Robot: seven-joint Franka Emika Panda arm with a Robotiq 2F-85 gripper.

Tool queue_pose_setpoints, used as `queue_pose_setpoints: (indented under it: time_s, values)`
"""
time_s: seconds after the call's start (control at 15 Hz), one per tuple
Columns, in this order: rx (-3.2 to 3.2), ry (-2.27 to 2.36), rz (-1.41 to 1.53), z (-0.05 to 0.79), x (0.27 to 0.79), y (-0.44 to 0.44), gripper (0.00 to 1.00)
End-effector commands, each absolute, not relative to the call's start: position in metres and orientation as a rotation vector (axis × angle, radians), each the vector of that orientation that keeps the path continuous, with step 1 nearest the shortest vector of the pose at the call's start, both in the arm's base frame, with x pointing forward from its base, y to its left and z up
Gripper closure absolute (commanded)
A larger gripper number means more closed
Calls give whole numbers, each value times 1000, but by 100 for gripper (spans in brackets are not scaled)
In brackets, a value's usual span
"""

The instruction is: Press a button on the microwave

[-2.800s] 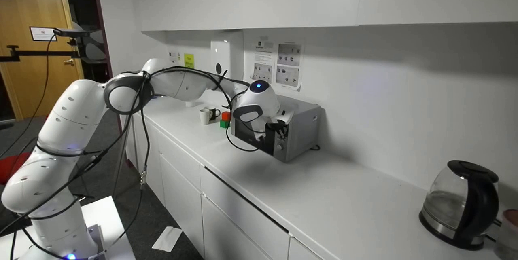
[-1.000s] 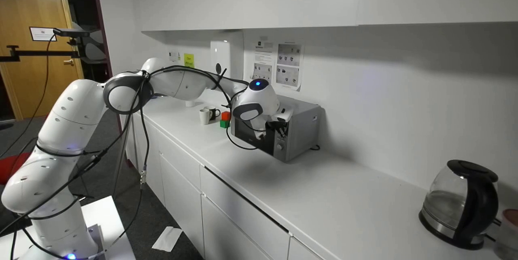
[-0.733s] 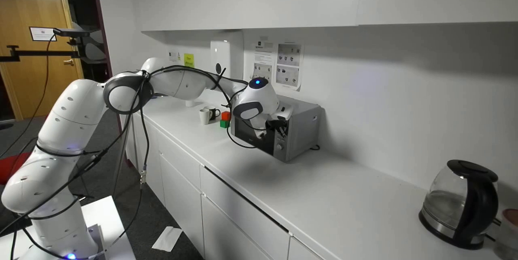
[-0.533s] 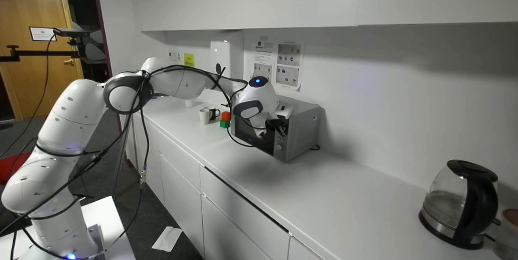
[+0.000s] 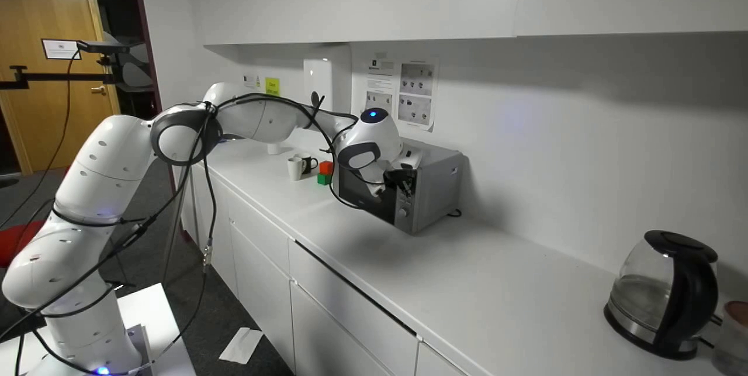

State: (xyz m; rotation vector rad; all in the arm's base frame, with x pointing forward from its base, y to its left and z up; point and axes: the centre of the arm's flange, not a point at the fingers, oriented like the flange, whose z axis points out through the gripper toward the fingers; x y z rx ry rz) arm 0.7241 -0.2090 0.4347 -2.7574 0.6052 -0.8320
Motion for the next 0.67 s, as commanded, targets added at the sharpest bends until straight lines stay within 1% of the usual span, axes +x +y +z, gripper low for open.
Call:
queue_pose_setpoints:
  time_s: [0.0, 0.2, 0.33, 0.6]
  values:
    - [-2737, 555, -888, 459, 739, -199, 100]
    - [-2746, 574, -861, 458, 710, -208, 100]
    - [-2751, 589, -851, 459, 680, -217, 100]
    - [-2739, 624, -861, 474, 636, -238, 100]
